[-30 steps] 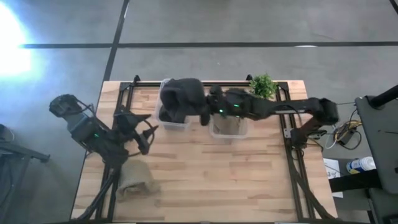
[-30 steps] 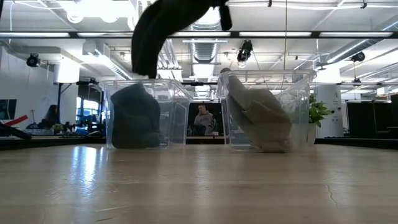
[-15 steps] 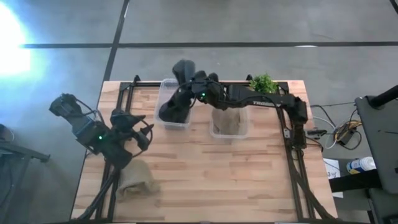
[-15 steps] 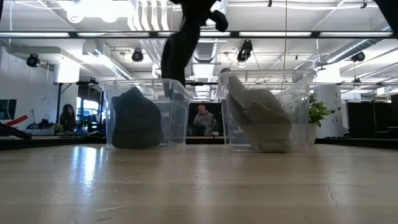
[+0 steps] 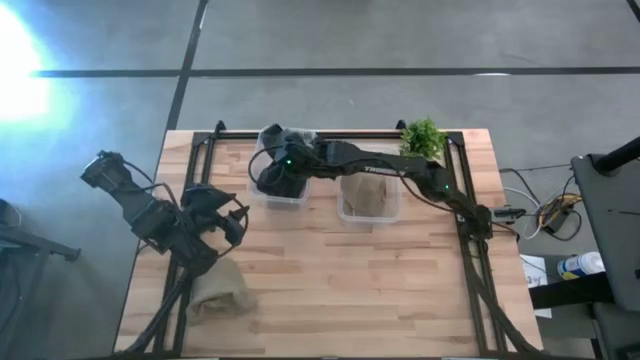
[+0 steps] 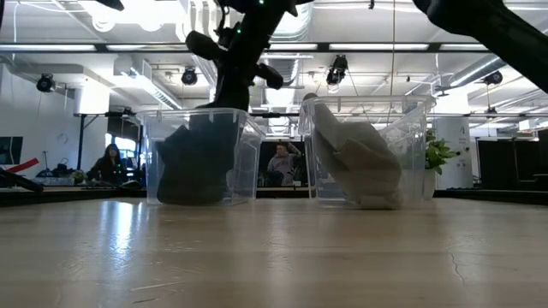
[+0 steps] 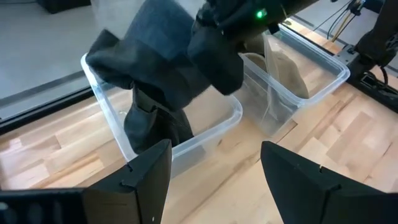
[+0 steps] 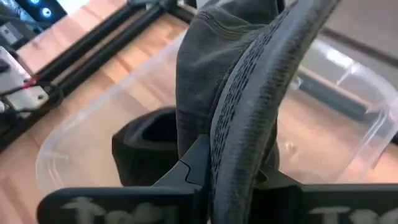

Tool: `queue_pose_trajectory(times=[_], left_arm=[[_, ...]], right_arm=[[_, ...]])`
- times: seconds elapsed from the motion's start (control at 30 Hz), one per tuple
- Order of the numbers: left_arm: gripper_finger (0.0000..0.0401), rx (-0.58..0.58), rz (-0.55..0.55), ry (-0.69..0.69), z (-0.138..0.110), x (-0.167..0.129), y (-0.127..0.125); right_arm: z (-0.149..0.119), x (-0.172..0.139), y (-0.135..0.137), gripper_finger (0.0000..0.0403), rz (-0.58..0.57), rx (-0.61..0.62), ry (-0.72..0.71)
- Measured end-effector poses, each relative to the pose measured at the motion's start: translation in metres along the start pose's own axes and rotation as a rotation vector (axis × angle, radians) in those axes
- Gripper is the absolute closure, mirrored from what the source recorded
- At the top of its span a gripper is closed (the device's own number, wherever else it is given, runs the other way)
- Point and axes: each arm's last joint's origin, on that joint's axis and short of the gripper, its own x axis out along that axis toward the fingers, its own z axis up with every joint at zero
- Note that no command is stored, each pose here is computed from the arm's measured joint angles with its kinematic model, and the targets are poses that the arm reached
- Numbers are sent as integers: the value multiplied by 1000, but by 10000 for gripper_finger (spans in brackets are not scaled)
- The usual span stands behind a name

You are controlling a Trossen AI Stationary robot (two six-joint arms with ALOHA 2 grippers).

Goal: Pick & Place hat
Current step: Put the black cap into the left transparent bin

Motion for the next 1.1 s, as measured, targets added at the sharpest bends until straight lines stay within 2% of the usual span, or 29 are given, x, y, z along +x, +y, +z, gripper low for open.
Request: queue_pose_trajectory(times=[0.23,0.37,0.53,0.7,0.87,1.0,1.1], left_arm=[[160,1,-6,11,-2,0,-3],[160,8,-15,45,-4,0,-4],[160,2,-29,127,-7,-1,-5],[160,-5,-50,233,-10,-2,-7],[160,15,-76,352,-14,-3,-9],[160,68,-90,471,-22,-4,-11],[160,94,-92,551,-29,-5,-15]], right_arm=[[-24,36,2,380,29,-4,131],[-33,48,4,378,87,-10,198],[-37,53,5,340,112,-13,232],[-29,41,6,278,144,-19,220],[-15,14,10,225,213,-81,176],[-6,-8,15,202,262,-163,123],[0,-23,16,194,286,-176,90]])
